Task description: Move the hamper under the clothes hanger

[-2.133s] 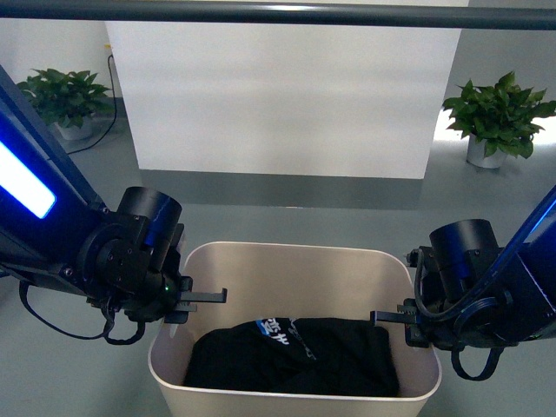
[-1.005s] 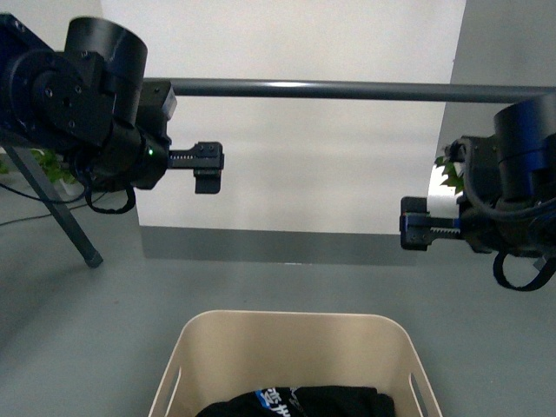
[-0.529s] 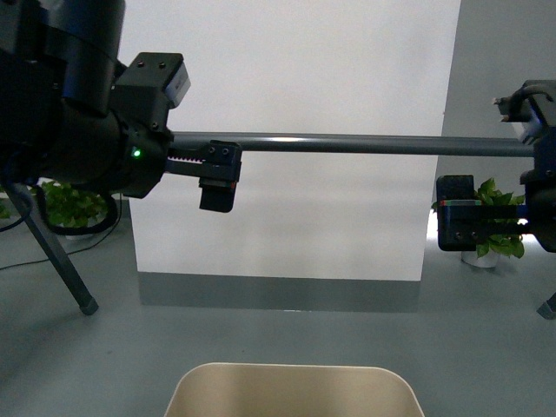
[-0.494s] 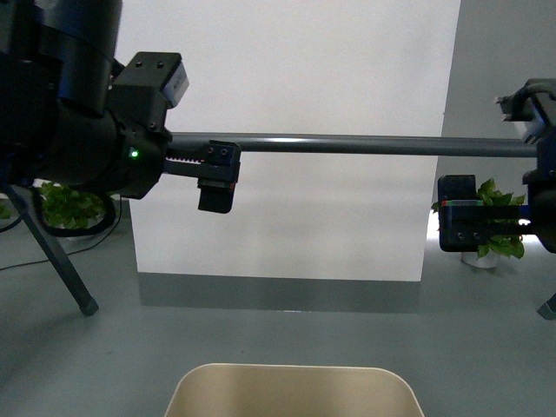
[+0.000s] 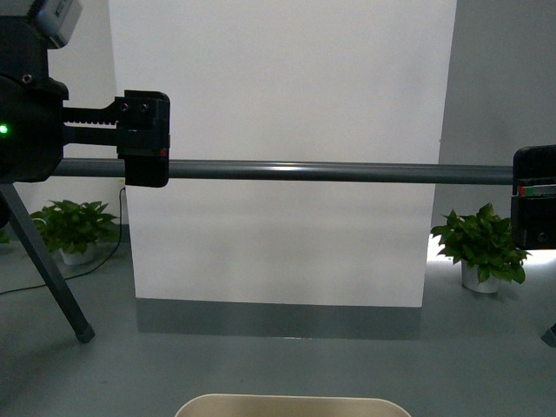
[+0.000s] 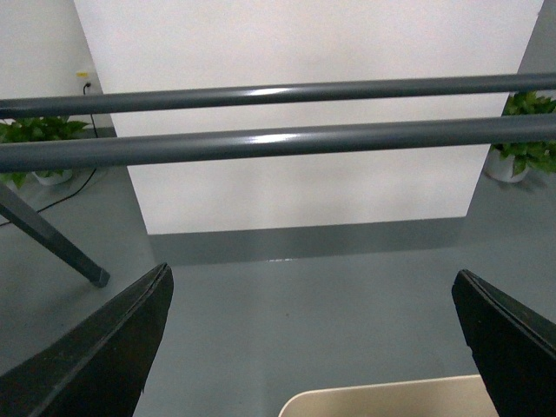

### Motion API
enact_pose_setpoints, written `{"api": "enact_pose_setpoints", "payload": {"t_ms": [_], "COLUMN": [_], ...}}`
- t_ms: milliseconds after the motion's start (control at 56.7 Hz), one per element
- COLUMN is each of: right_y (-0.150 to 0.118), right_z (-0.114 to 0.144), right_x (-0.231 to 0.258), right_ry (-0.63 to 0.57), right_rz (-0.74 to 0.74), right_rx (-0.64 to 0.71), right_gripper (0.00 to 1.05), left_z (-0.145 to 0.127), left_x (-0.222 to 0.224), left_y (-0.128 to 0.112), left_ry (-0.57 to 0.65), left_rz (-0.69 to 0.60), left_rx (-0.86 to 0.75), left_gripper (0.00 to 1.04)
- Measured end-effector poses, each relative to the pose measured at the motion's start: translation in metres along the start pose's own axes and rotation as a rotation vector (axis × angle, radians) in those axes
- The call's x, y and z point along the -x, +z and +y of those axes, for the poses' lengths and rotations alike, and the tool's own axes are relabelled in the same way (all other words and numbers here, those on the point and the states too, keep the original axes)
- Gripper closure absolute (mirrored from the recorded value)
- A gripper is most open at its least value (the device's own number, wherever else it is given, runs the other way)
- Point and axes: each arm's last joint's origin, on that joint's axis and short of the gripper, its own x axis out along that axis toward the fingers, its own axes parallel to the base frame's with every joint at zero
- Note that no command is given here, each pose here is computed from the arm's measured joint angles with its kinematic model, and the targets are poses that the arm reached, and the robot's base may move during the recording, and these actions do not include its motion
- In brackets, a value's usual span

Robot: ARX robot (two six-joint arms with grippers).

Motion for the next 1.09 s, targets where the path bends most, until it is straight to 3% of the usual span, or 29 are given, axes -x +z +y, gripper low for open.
{"api": "enact_pose_setpoints", "payload": {"t_ms": [106, 212, 564, 635, 1093], "right_y": [0.000, -0.009, -0.053, -0.058, -0.076], "right_z": [0.005, -0.001, -0.044, -0.048, -0.072], "right_x": [0.005, 0.013, 0.063, 0.070, 0.099], "right_ry": [0.040, 0.173, 0.189, 0.189, 0.182], "right_rz": [-0.018, 0.015, 0.038, 0.036, 0.039], "right_rx": [0.032, -0.012, -0.074, -0.074, -0.079], "right_gripper": [0.10, 0.24, 0.93, 1.04, 1.03], "left_z": [0.005, 0.012, 0.038, 0.041, 0.054], "left_x": [0.017, 0.036, 0.106, 0.116, 0.156], "left_y": [-0.008, -0.021, -0.076, -0.083, -0.104], "left_ry": [0.033, 0.038, 0.051, 0.051, 0.056], "left_rz": [0.011, 0.010, 0.029, 0.031, 0.027], "left_rx": [0.035, 0.047, 0.066, 0.066, 0.067], "left_gripper": [0.21, 0.35, 1.03, 1.01, 1.01]}}
